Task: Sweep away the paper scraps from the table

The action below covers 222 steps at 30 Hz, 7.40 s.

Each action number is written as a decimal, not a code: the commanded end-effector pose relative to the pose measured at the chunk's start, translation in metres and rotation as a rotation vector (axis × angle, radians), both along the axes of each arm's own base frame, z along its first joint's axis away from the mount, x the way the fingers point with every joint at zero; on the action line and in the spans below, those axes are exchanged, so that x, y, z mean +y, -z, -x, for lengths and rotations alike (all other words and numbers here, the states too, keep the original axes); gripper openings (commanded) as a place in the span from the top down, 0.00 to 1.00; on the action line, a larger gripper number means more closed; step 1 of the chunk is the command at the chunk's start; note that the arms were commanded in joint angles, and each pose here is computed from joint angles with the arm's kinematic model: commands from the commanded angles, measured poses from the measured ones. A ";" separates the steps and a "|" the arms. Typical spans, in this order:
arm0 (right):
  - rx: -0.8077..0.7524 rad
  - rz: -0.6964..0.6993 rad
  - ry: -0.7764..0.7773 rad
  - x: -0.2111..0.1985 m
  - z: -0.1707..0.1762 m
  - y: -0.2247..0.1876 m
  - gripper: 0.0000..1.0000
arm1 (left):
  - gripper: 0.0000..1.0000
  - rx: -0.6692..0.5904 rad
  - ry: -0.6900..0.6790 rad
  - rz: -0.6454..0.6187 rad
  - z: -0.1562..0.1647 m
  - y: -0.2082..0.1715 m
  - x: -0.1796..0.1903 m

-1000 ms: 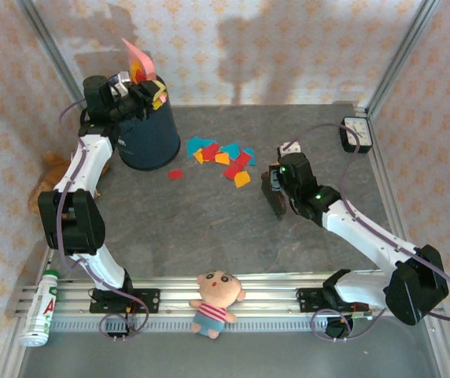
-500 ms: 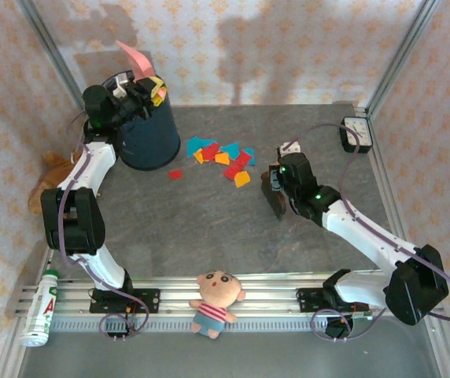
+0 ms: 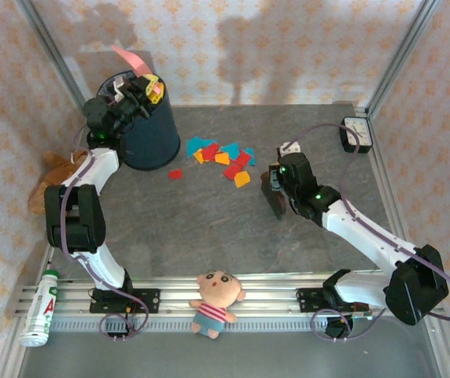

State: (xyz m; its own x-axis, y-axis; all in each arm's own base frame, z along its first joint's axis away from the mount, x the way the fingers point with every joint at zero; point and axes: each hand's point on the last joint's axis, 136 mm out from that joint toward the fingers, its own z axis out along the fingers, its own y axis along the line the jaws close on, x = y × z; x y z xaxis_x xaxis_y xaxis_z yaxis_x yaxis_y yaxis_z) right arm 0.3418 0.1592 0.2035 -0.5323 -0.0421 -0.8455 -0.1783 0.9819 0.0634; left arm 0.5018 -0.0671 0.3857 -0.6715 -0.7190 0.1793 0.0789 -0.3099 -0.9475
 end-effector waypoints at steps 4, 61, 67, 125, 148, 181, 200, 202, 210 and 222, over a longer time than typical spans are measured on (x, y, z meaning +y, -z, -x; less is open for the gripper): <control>0.042 -0.007 0.003 -0.001 0.004 0.008 1.00 | 1.00 -0.080 -0.013 0.068 0.009 -0.021 0.008; 0.041 -0.749 0.147 0.012 -0.170 -0.023 1.00 | 1.00 0.167 0.196 -1.586 0.210 0.130 0.007; 0.098 -0.777 0.157 0.022 -0.193 0.001 1.00 | 1.00 0.166 0.226 -1.582 0.214 0.140 -0.001; -0.048 -0.258 0.249 -0.076 -0.050 -0.048 1.00 | 1.00 0.076 0.786 -1.885 0.235 0.220 -0.084; -0.014 0.078 0.142 -0.077 -0.018 -0.025 1.00 | 1.00 0.089 1.354 -2.052 0.290 0.289 -0.116; 0.113 -0.055 -0.061 -0.010 -0.015 0.022 1.00 | 1.00 0.104 1.628 -1.961 0.285 0.331 -0.159; 0.160 -0.143 -0.252 0.022 0.007 0.013 1.00 | 1.00 0.089 1.604 -1.975 0.265 0.337 -0.175; 0.137 -0.157 -0.254 0.022 0.008 0.004 1.00 | 1.00 0.094 1.589 -1.969 0.264 0.336 -0.173; -0.009 -0.145 -0.133 -0.001 -0.001 -0.029 1.00 | 1.00 0.127 1.534 -1.944 0.263 0.333 -0.157; -0.208 -0.069 0.156 -0.049 -0.029 -0.070 1.00 | 1.00 0.171 1.455 -1.928 0.257 0.329 -0.137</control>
State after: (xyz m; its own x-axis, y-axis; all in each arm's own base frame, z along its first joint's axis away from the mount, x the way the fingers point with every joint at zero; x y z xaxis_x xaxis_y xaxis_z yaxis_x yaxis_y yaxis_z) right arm 0.3560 0.1307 0.2449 -0.4558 0.0451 -0.8890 -0.1668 0.9767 0.1351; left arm 0.2426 -0.2078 0.0506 -0.7182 0.6411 0.2705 0.6410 0.7608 -0.1016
